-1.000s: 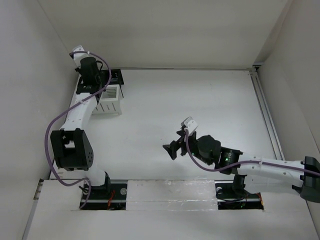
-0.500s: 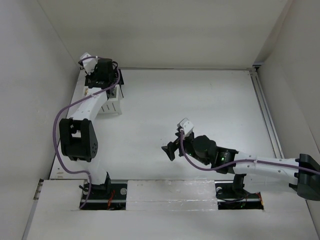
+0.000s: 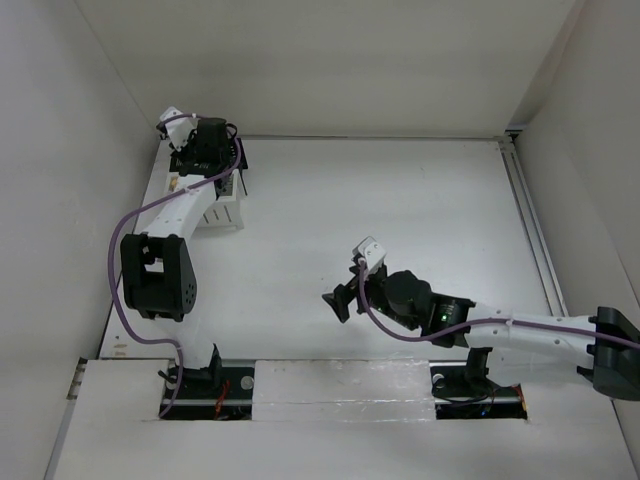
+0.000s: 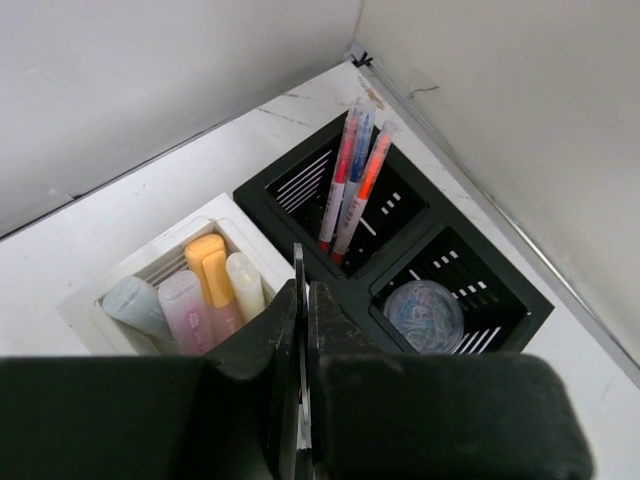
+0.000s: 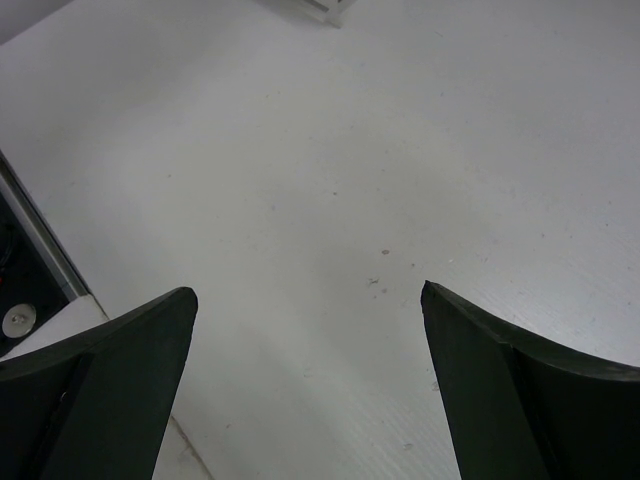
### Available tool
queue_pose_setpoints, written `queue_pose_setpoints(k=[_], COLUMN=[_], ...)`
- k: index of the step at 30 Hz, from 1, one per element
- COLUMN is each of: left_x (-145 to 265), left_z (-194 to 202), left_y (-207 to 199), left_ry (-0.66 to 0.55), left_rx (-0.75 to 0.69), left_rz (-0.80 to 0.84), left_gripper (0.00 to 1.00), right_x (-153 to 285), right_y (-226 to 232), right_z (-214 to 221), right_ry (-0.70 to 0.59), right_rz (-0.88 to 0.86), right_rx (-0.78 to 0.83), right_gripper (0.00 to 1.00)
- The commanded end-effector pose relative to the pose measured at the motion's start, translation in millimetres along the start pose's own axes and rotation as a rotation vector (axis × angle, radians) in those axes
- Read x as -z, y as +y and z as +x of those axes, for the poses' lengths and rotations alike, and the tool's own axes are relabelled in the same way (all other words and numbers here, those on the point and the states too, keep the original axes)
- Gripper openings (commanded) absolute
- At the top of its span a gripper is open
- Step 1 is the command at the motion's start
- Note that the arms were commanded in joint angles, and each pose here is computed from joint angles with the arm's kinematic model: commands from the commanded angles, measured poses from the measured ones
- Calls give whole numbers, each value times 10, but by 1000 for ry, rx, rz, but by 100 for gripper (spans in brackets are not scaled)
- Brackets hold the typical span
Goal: Sort the stationery into containers
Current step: Place the stationery into the container
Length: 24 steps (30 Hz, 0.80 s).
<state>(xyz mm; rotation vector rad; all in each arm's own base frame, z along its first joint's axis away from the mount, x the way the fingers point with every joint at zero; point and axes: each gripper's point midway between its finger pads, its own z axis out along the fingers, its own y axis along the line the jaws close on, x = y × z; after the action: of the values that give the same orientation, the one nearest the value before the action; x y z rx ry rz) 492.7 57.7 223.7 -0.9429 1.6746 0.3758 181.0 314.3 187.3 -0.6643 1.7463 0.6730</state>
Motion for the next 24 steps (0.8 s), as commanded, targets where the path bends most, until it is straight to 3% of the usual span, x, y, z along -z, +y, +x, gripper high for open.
queue_pose_setpoints(k=[1,3,4,5,6,9,16,20,24], left_x=[-16,-15,-11,-18,-19,-29,206,619,982], left_z=[-147,-156,-144,-102,-119,-112,-416,-808,-1210], left_y=[-57,-96,-114,-92,-102,-79,-146,-332,-399], left_ry=[-44,-44,-37,-31,-37,-44,-86,-133,-98], left_rx=[34,44,44,36,33,34,67,80,84], left_rz=[18,35,45,41,45,35,107,209,315], left_gripper=[0,1,7,14,34,56,76,99,99], right_x=[-40,-38,-38,-38,-22,-22,-20,9,132], right_y=[91,111,111,111,111,111,127,82,-125], right_z=[-312,-308,-308,-308,-337,-337,-334,-562,-848], right_ry=[-85,-83,-83,-83,-92,-92,-90,-123,-127], right_rz=[-29,-43,-43,-43,-44,-44,-53,-15,122], right_rx=[-26,-16,-16,-16,-19,-19,-19,-30,-81], right_gripper=[100,100,100,100,100,100,100,100,100])
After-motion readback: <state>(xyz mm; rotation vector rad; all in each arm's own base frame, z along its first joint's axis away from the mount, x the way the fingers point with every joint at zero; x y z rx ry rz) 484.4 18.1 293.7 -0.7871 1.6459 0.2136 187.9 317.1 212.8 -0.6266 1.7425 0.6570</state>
